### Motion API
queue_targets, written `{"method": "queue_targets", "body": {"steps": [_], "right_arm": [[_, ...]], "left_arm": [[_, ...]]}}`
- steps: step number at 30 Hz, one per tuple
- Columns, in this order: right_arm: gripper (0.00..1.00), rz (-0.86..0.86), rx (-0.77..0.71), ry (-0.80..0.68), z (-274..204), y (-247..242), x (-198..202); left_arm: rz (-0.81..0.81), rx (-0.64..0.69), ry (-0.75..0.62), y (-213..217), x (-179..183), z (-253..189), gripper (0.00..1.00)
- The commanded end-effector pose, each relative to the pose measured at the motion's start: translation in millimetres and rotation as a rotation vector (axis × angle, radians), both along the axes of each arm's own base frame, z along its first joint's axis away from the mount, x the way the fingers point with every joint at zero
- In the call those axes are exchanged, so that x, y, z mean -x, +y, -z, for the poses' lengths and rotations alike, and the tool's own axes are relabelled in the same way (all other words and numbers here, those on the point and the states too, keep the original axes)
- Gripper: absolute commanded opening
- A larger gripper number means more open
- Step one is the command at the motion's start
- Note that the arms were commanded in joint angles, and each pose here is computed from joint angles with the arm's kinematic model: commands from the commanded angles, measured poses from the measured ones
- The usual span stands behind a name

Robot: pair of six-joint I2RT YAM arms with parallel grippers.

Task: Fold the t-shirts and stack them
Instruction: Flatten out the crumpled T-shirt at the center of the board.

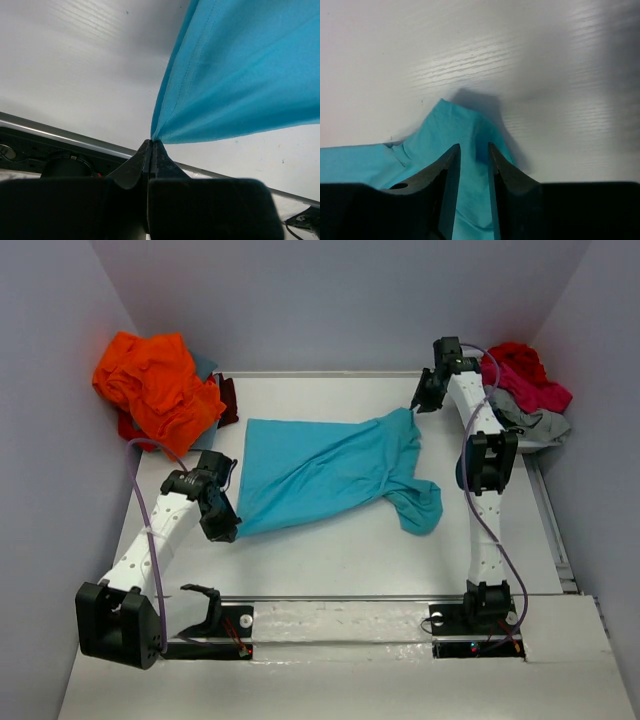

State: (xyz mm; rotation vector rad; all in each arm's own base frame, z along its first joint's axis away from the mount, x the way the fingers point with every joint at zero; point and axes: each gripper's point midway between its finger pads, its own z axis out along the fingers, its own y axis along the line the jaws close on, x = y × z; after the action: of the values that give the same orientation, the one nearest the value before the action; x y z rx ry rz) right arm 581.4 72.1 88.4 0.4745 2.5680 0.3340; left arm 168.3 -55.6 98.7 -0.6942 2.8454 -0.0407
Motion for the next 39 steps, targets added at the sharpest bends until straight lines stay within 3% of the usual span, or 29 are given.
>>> {"method": "queue_targets", "body": {"steps": [1, 3, 6, 12, 14, 17, 18, 20, 26, 36, 39], "right_arm": [[0.56, -0.008, 0.035, -0.056, -12, -10, -11], [0.72, -0.003, 0.053, -0.057, -18, -13, -7], [0.86, 0.02, 0.08, -0.068, -33, -20, -2], [0.84, 0.022, 0.023, 0.025, -52, -12, 43], [0.81, 0.017, -0.014, 0.133, -29, -6, 81], [0.81, 0.025, -0.01, 0.097, -51, -9, 101], [0.81, 0.019, -0.011, 0.098, -54, -8, 108], [0.81, 0.019, 0.0, 0.123, -53, -11, 123], [0.78, -0.013, -0.043, 0.136, -65, -3, 157], [0.71, -0.07, -0.019, 0.246, -36, 18, 212], [0.69, -0.057, -0.004, 0.271, -31, 13, 228]], "left_arm": [[-0.021, -0.019, 0.006, 6, 6, -6, 0.06], [-0.022, -0.02, 0.007, 6, 7, -5, 0.06], [-0.02, -0.018, 0.009, 6, 7, -3, 0.06], [-0.007, 0.009, -0.028, -1, -8, -2, 0.06], [0.0, 0.015, -0.052, -3, -17, -4, 0.09], [0.005, 0.012, -0.068, -4, -25, -6, 0.32], [0.006, 0.014, -0.082, -4, -28, -9, 0.49], [0.006, 0.009, -0.097, -4, -31, -12, 0.6], [0.028, -0.038, -0.17, -2, -71, -22, 0.63], [0.139, -0.084, -0.275, -33, -225, -24, 0.64], [0.161, -0.106, -0.209, -38, -252, 6, 0.64]]}}
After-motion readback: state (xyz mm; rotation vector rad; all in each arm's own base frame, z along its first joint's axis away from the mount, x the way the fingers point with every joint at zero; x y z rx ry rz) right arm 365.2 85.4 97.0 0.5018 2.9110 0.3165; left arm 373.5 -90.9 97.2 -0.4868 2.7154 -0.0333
